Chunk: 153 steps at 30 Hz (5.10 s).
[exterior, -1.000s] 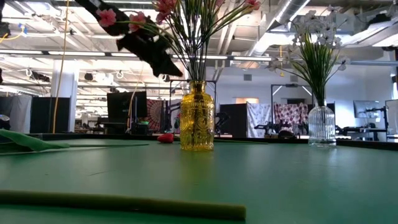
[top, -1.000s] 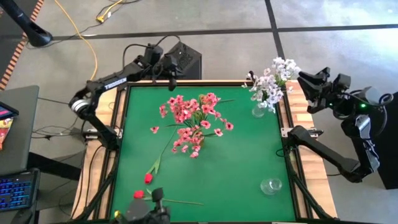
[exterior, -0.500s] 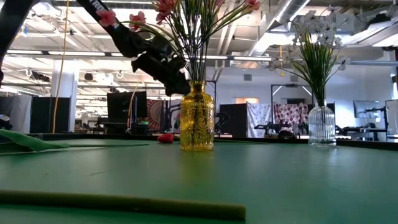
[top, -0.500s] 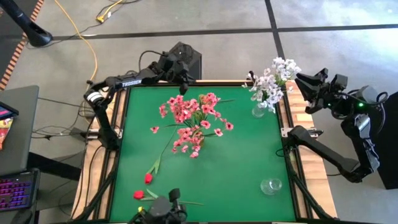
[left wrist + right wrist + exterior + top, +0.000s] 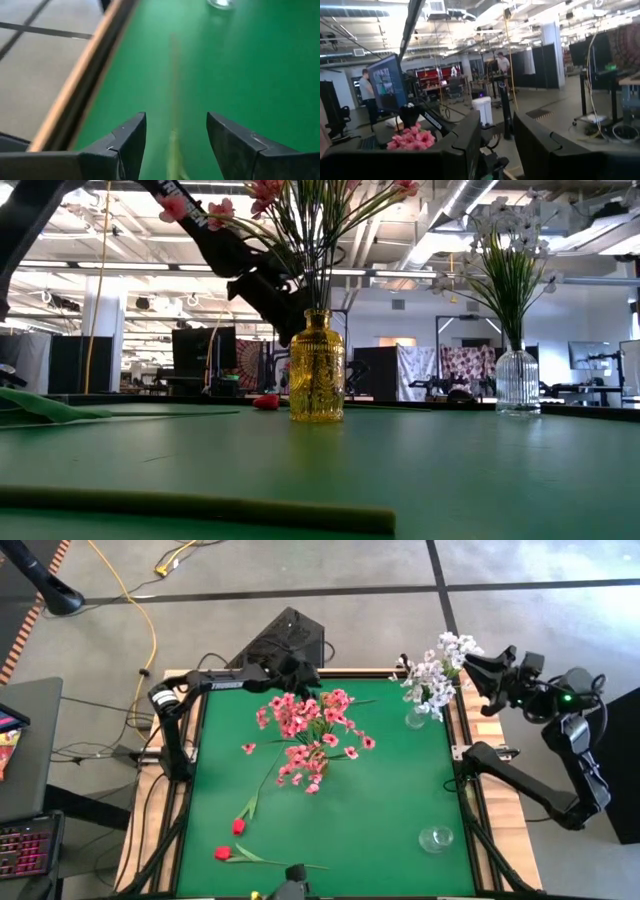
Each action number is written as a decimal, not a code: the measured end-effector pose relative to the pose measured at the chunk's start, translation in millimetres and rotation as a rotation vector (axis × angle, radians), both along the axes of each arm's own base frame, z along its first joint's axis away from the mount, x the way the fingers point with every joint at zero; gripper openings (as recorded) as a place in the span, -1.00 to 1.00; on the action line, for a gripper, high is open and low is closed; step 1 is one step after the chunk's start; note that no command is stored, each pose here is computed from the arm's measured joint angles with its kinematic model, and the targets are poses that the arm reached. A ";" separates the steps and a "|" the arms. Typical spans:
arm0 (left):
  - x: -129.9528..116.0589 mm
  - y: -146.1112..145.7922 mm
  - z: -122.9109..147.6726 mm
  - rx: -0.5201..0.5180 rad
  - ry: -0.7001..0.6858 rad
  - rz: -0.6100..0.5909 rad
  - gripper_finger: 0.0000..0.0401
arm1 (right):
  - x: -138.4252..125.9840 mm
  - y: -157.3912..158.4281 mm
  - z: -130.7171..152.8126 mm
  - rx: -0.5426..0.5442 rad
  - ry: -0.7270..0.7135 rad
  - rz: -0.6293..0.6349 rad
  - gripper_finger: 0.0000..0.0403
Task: Sort flowers into vase by color
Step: Put the red flower into the bottom transparent vase
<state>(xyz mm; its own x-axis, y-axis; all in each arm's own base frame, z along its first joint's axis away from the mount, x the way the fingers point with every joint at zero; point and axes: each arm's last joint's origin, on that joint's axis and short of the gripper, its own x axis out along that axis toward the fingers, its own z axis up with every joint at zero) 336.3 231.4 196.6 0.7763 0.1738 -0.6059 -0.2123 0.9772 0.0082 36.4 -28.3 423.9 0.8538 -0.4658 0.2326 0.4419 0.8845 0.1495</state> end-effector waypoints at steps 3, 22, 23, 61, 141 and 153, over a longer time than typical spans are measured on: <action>3.7 -9.7 -4.1 -0.004 0.040 -0.044 -0.01 | 3.3 -4.1 -2.6 0.030 0.025 0.002 -0.29; 4.2 -10.2 -47.7 0.056 0.289 -0.013 -0.02 | 13.9 -3.4 -8.4 0.089 0.082 0.184 -0.29; 4.1 -10.6 -51.2 0.038 0.297 -0.020 -0.02 | 14.2 -3.0 -9.2 0.095 0.087 0.193 -0.29; 25.6 12.0 64.7 0.108 0.476 -0.023 -0.99 | 14.3 2.9 5.7 -0.106 0.008 0.250 -0.29; -63.0 -77.6 284.0 -0.385 -0.044 0.444 -1.00 | 255.7 -111.4 -32.3 -1.437 0.853 -0.495 -0.29; -41.3 -75.7 269.0 -0.369 0.007 0.409 -1.00 | 250.9 -124.0 -38.7 -1.416 0.937 -0.469 -0.29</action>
<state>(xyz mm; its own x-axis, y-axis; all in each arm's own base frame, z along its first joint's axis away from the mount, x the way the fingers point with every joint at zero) 295.0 155.7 465.7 0.6860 0.2352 -0.6885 -0.5763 0.7533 -0.3168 287.3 -152.3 385.1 0.7899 -0.5820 0.1930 0.1533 -0.1174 -0.9812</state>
